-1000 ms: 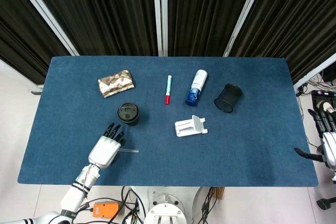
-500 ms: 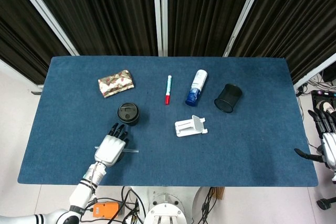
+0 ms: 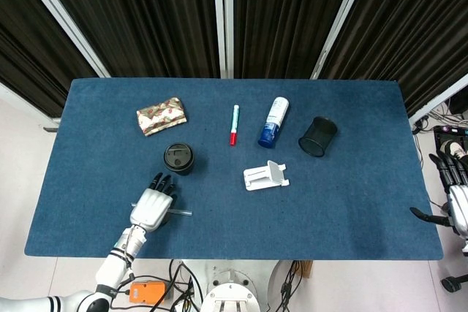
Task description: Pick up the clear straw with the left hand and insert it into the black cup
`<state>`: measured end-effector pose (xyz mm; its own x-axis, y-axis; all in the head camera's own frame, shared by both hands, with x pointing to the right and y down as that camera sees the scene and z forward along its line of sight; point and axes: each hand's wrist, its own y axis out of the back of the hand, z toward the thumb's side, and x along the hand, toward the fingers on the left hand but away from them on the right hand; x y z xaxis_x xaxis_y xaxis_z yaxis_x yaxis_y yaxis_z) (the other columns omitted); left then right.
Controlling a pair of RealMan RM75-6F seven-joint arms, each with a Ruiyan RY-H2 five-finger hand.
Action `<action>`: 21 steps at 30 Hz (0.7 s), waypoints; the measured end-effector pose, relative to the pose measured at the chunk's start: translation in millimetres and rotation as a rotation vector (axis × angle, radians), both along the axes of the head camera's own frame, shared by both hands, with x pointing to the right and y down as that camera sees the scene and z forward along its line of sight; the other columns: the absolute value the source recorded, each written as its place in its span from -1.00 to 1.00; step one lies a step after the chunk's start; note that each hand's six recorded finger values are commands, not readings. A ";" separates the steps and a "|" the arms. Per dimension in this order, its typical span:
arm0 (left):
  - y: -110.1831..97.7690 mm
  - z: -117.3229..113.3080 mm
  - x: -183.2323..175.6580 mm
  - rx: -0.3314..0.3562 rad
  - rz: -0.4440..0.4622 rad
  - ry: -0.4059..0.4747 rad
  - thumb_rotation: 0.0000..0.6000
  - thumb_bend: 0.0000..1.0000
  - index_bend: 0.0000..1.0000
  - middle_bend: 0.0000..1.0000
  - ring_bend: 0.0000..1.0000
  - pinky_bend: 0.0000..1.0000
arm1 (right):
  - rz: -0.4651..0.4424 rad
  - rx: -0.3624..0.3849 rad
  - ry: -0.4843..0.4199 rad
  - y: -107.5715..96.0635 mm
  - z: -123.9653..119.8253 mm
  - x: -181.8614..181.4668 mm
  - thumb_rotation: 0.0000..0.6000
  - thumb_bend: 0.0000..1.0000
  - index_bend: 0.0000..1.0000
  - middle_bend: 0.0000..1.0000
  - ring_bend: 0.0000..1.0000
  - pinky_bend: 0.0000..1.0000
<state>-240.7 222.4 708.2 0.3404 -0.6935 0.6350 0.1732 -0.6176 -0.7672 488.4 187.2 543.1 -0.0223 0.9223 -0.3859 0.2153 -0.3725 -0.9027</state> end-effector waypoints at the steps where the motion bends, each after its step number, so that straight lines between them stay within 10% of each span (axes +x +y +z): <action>1: -0.6 -1.2 -1.0 0.001 -0.007 0.007 1.00 -0.26 0.22 -0.41 -0.83 -1.00 | 0.001 -0.001 0.000 0.1 0.1 0.0 1.00 -0.74 -1.00 -0.88 -1.00 -0.95; 13: -25.2 -53.4 -39.1 0.043 -0.273 0.278 1.00 -0.20 0.23 -0.41 -0.82 -1.00 | -0.001 -0.096 -0.013 14.7 24.2 -6.2 1.00 -0.74 -1.00 -0.88 -1.00 -0.95; 21: -63.6 -97.3 -54.5 0.049 -0.547 0.716 1.00 -0.18 0.23 -0.41 -0.85 -1.00 | -0.044 -0.142 0.001 18.4 42.8 -18.5 1.00 -0.74 -1.00 -0.88 -1.00 -0.95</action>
<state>-295.2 158.9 610.9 0.2574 -0.8952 0.3637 -0.6644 -0.4373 -0.6061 470.0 205.6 586.0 0.0167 0.8583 -0.5129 0.1948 -0.5059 -0.8403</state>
